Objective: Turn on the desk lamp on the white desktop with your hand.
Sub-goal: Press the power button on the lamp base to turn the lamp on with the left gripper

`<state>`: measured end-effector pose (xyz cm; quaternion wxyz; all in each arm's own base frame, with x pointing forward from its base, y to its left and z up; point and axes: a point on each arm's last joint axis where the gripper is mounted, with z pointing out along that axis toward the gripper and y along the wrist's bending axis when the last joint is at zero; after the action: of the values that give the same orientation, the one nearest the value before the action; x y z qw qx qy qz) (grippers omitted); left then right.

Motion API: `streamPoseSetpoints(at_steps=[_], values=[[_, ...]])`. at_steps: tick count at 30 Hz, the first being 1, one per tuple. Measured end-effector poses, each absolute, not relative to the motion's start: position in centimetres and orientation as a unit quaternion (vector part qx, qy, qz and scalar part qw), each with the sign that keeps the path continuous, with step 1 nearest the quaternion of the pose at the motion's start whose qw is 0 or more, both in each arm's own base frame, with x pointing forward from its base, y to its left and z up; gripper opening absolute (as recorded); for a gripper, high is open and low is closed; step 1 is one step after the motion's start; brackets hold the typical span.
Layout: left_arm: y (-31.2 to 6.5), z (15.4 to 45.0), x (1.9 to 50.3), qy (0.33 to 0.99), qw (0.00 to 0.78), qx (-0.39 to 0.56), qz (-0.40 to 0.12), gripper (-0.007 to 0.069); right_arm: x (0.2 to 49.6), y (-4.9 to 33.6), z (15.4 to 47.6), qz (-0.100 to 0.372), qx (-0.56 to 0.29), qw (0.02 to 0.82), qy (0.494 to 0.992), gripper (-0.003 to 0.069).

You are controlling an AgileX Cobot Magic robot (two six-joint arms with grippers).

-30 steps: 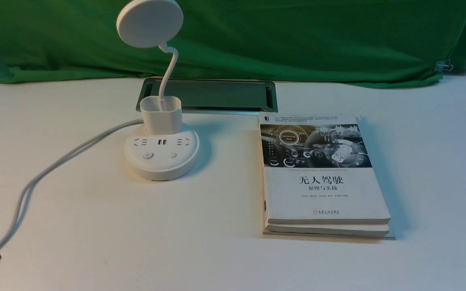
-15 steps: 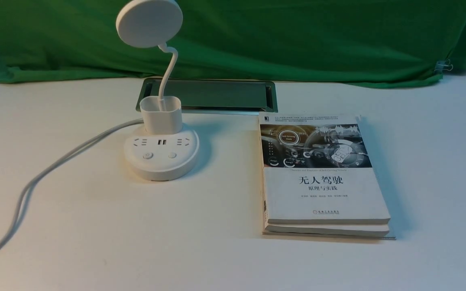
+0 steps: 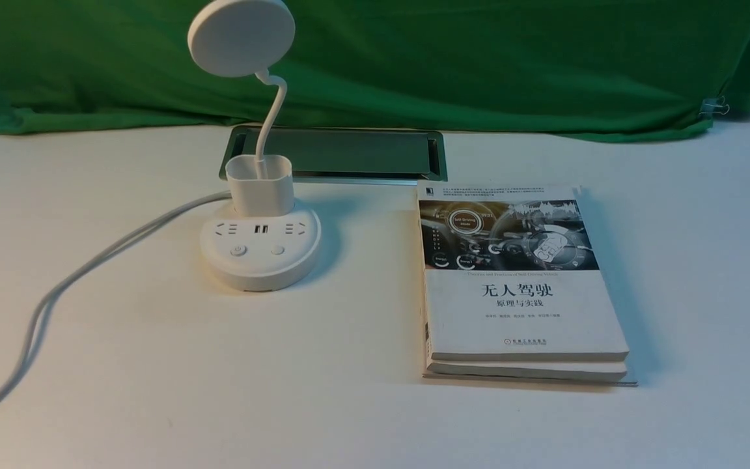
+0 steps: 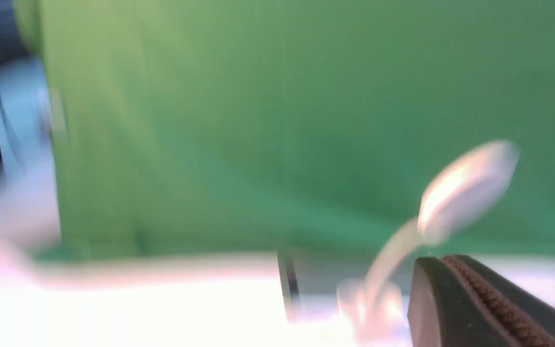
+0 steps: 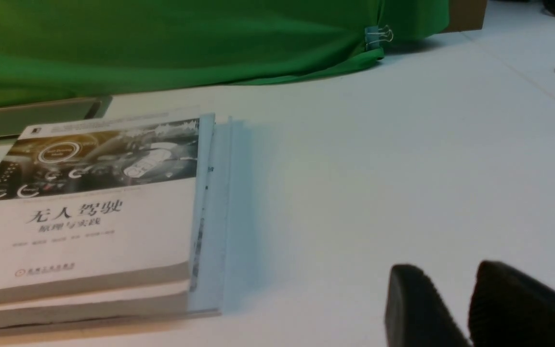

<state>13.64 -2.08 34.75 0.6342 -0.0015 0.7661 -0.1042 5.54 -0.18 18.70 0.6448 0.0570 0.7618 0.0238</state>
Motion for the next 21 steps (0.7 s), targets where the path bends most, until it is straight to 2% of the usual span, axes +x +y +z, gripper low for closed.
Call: streamPoseSetpoints(at_steps=[5,8,9,11,13,21], values=[[-3.9,29.5,18.9,0.865,0.464,-0.059,-0.181,0.0001,5.5,-0.2,18.7,0.024,0.058,0.645,0.762,0.0238],[-5.0,27.2,20.9,0.896,0.391,-0.044,-0.207,0.0001,5.5,-0.2,18.7,0.024,0.057,0.645,0.762,0.0238],[-5.9,25.8,22.2,0.909,0.346,-0.024,-0.230,0.0001,5.5,-0.2,18.7,0.024,0.057,0.645,0.762,0.0238],[-6.7,24.9,23.6,0.916,0.315,-0.006,-0.249,0.0001,5.5,-0.2,18.7,0.024,0.057,0.645,0.762,0.0238],[-7.7,24.1,25.5,0.922,0.298,0.016,-0.246,0.0001,5.5,-0.2,18.7,0.024,0.057,0.645,0.762,0.0238],[-12.2,21.7,32.5,0.938,0.305,0.091,-0.136,0.0001,5.5,-0.2,18.7,0.024,0.057,0.645,0.762,0.0238]])
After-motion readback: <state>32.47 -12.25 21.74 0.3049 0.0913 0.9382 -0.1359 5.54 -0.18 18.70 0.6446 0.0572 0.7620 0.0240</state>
